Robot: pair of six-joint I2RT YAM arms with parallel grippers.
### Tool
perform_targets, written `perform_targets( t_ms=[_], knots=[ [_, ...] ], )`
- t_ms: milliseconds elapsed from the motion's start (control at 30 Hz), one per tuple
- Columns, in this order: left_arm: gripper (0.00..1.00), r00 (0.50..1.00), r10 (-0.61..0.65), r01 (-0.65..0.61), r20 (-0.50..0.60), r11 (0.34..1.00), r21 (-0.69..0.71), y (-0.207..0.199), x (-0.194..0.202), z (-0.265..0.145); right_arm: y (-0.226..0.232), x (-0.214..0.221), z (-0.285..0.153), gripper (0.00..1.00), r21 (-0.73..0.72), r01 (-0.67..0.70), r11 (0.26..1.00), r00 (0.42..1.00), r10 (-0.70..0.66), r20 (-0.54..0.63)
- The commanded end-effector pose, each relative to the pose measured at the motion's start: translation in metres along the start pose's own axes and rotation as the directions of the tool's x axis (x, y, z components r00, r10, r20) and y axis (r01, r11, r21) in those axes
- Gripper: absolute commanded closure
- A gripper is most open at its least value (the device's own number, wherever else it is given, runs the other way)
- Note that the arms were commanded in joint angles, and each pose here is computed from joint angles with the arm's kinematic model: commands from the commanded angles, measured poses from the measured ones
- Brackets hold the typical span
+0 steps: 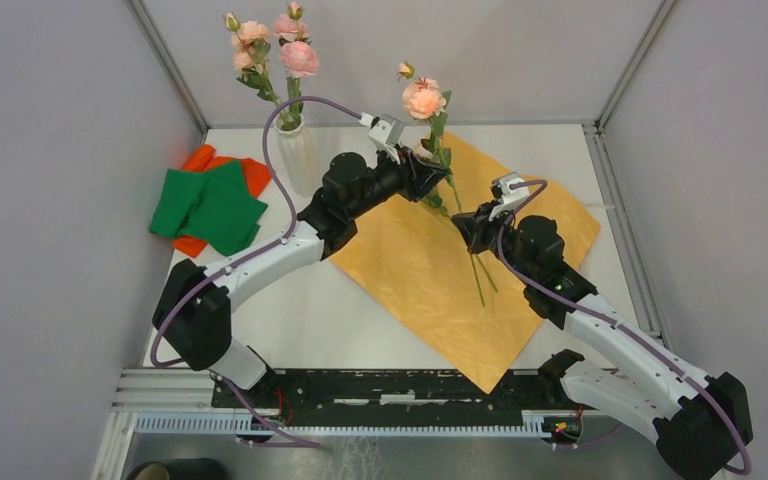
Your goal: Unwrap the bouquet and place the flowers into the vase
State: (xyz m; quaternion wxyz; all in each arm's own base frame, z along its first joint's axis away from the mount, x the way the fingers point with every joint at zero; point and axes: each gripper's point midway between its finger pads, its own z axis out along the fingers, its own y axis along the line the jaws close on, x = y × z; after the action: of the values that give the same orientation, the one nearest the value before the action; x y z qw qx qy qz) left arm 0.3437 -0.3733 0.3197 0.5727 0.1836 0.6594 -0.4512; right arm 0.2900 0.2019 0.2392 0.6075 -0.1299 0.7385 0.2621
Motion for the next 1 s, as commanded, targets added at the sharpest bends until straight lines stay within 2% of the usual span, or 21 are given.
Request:
perform_targets(
  t_ms=[0, 33, 100, 400, 567, 667, 967],
  knots=[
    [0.52, 0.999, -0.032, 0.029, 0.027, 0.993, 0.117, -0.022, -0.013, 0.008, 0.008, -0.015, 0.003, 1.00, -0.030, 0.017, 0.999, 0.999, -0.015, 0.042],
    [0.47, 0.999, -0.048, 0.044, 0.021, 0.990, 0.134, -0.025, -0.010, 0.009, 0.008, -0.016, 0.003, 1.00, -0.030, 0.016, 0.999, 0.999, -0.015, 0.045],
    [0.45, 0.997, -0.082, 0.079, 0.013, 0.984, 0.159, -0.028, -0.003, 0.008, 0.006, -0.016, 0.002, 1.00, -0.025, 0.018, 1.000, 0.999, -0.017, 0.047],
    [0.47, 0.982, -0.187, 0.188, -0.024, 0.969, 0.160, -0.021, 0.032, -0.001, 0.006, -0.020, -0.003, 1.00, -0.023, 0.028, 0.999, 0.998, -0.027, 0.062],
    [0.46, 0.989, -0.145, 0.147, -0.029, 0.986, 0.081, -0.011, 0.031, -0.012, -0.007, -0.029, -0.012, 1.00, 0.050, 0.041, 0.998, 0.994, -0.046, 0.098],
    [0.41, 0.988, -0.153, 0.155, -0.023, 0.984, 0.091, -0.013, 0.031, -0.016, -0.002, -0.029, -0.012, 1.00, 0.027, 0.035, 0.999, 0.994, -0.037, 0.100],
    [0.40, 0.969, -0.246, 0.244, -0.013, 0.950, 0.196, -0.024, 0.031, 0.008, 0.005, -0.017, -0.006, 1.00, -0.020, 0.005, 1.000, 0.997, -0.003, 0.076]
  ],
)
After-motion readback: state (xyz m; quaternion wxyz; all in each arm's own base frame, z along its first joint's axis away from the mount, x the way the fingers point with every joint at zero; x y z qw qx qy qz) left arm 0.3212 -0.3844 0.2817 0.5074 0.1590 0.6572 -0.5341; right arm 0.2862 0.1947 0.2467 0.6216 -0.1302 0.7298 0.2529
